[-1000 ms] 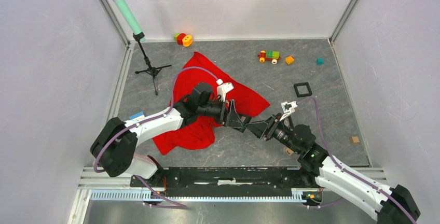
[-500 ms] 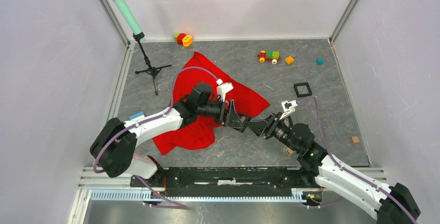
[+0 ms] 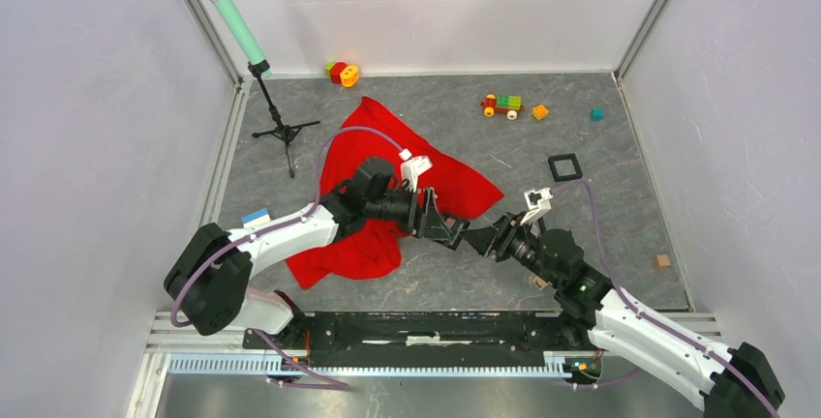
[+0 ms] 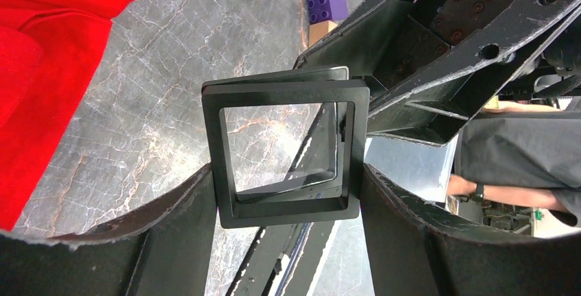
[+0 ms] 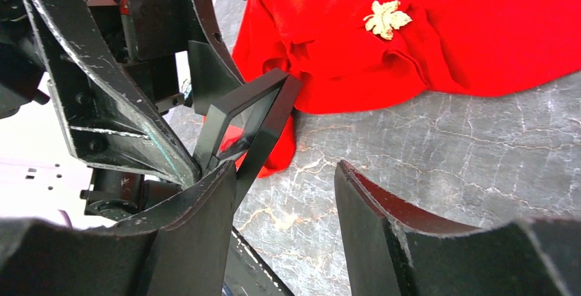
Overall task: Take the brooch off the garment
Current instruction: Open the brooch box.
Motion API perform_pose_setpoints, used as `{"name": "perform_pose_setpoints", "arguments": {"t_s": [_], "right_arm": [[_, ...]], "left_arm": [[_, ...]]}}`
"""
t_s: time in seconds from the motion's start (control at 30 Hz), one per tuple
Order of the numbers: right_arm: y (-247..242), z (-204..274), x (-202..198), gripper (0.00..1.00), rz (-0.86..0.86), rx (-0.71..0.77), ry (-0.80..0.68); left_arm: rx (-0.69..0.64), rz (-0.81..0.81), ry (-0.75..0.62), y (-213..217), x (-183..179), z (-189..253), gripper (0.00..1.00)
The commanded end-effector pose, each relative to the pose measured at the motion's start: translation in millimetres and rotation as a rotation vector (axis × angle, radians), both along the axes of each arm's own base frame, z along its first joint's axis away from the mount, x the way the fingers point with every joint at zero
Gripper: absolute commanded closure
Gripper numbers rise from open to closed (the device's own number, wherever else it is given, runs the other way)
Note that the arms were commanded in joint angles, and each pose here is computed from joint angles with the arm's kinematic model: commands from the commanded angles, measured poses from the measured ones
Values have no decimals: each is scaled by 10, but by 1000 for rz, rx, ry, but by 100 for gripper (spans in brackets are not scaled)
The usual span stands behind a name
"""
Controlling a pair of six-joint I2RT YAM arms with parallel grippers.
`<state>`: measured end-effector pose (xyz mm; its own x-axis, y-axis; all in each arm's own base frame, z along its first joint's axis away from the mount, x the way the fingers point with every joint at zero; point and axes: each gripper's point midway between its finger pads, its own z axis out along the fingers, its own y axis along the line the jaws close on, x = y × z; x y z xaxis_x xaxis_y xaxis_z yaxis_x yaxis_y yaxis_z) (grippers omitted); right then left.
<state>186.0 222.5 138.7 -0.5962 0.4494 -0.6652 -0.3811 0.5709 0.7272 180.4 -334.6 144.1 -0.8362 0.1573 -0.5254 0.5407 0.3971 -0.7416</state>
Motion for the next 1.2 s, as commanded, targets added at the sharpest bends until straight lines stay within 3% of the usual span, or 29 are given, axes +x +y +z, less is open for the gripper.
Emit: {"name": "perform_pose_setpoints", "arguments": {"t_s": [0.0, 0.43, 0.83, 1.17], "right_arm": [[-134, -218, 51, 41, -59, -109, 45], [-308, -403, 57, 40, -127, -178, 87], [-207, 275, 43, 37, -68, -20, -143], [-40, 266, -27, 36, 13, 36, -121]], "left_arm": [[-107, -15, -40, -73, -21, 373, 76], [-133, 30, -75, -4, 0, 554, 76], [-139, 43, -67, -28, 37, 542, 76], [-188, 15, -40, -78, -11, 588, 76]]}}
